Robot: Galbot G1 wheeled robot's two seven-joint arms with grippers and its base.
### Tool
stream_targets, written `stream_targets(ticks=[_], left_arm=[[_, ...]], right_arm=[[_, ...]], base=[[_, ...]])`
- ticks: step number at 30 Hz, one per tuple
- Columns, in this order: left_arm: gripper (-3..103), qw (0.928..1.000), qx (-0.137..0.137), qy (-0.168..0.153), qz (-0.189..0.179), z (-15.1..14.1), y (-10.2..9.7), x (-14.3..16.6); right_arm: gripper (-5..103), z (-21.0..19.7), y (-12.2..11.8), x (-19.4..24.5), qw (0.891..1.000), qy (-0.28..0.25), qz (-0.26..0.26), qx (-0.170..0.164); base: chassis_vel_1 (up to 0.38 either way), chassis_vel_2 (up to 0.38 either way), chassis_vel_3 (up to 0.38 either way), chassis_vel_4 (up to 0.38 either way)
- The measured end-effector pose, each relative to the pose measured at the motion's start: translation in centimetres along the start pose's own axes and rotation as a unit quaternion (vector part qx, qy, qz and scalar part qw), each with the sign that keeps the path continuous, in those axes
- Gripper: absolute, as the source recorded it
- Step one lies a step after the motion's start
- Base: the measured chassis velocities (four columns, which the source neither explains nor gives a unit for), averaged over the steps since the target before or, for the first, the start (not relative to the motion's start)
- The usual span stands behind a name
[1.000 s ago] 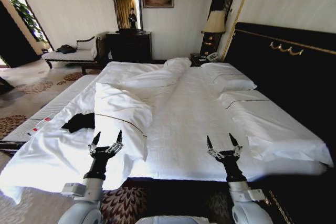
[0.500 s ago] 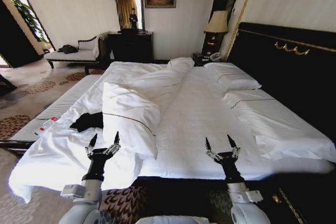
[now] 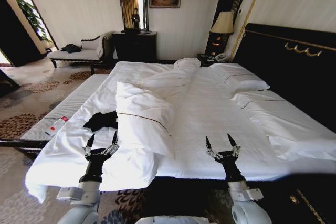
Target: Fold the clothes on the bed.
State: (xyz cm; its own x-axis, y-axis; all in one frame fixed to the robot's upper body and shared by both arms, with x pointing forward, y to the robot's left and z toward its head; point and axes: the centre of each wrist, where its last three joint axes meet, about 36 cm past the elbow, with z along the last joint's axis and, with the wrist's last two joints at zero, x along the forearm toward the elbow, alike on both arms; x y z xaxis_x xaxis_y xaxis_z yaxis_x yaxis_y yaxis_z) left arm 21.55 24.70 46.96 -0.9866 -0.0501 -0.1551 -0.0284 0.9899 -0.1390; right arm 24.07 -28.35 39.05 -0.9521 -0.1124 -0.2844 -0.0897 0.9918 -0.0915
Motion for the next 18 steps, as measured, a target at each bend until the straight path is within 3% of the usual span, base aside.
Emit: stream_targets(ticks=[15,18], left_arm=[[100,0.9997,-0.017,-0.011,-0.016,-0.5,0.2,0.4],[100,0.9995,-0.021,-0.012,-0.018,-0.8,0.3,0.6]], right_arm=[[100,1.1,-0.6,-1.6,1.0,-0.008,-0.009,-0.012],[100,1.5,-0.4,-2.3,0.999,-0.01,-0.006,-0.03]], base=[[0.039,0.127,-0.043,-0.132],[0.057,0.155,-0.063,-0.165]])
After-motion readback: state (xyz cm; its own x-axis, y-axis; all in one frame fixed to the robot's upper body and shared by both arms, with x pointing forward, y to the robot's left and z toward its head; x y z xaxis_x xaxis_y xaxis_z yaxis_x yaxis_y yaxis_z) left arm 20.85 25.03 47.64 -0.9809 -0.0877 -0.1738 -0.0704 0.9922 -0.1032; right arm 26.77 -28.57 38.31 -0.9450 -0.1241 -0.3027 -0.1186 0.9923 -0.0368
